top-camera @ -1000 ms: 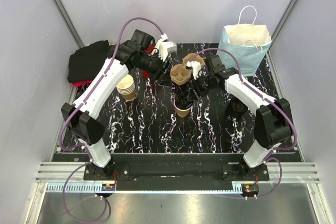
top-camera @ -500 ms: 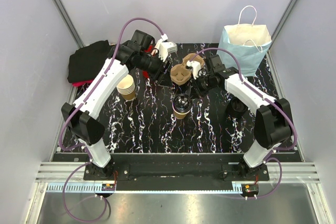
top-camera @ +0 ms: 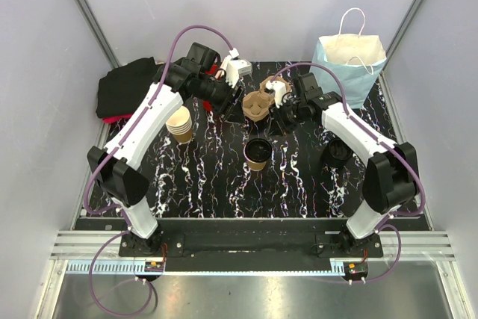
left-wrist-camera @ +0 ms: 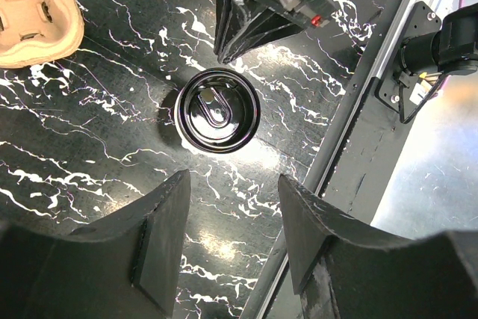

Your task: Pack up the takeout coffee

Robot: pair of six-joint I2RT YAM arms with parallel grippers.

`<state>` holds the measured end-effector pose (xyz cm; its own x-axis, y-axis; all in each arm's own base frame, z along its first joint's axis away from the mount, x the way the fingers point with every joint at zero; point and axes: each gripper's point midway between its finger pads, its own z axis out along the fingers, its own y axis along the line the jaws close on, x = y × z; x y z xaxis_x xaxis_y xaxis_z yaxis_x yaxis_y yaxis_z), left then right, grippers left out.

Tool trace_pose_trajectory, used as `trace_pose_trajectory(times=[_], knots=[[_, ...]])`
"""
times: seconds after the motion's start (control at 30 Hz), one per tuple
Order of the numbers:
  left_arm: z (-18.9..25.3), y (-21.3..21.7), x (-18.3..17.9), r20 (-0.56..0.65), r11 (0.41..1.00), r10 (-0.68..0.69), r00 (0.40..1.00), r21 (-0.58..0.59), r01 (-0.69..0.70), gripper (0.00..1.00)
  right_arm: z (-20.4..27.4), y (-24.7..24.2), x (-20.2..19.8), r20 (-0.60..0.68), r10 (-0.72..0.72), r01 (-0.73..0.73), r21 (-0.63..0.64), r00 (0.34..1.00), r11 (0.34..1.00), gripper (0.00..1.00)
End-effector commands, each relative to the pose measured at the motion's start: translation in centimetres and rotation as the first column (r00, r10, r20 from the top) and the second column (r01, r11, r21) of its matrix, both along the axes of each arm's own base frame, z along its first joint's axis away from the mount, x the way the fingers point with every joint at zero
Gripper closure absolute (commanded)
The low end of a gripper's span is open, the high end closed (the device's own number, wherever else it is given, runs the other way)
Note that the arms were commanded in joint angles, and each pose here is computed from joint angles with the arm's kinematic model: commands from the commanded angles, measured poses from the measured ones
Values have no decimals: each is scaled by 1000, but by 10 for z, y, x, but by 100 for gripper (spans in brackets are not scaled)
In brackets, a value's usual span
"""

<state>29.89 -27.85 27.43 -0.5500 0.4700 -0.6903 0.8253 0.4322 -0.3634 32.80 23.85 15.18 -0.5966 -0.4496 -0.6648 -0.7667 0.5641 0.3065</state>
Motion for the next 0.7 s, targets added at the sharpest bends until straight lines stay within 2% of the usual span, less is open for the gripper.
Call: trace_pose_trajectory(times=[0.0,0.07,0.17,0.43,0.67], knots=[[24,-5,-1,73,997,-31,997,-68,36,46,29,3,5,70,13,-16,37,997,999,70],[24,-5,-2,72,997,-30,997,-66,35,46,22,3,7,49,11,-12,31,999,999,59],[24,-4,-3,73,997,-31,997,-66,36,46,16,6,7,14,4,-5,36,1000,999,52],[22,-3,-4,72,997,-32,997,-63,37,46,1,7,6,-17,-1,2,9,1000,1000,47],[20,-4,-5,61,997,-33,998,-64,37,46,-20,10,-2,-26,11,-13,-62,1000,998,46]])
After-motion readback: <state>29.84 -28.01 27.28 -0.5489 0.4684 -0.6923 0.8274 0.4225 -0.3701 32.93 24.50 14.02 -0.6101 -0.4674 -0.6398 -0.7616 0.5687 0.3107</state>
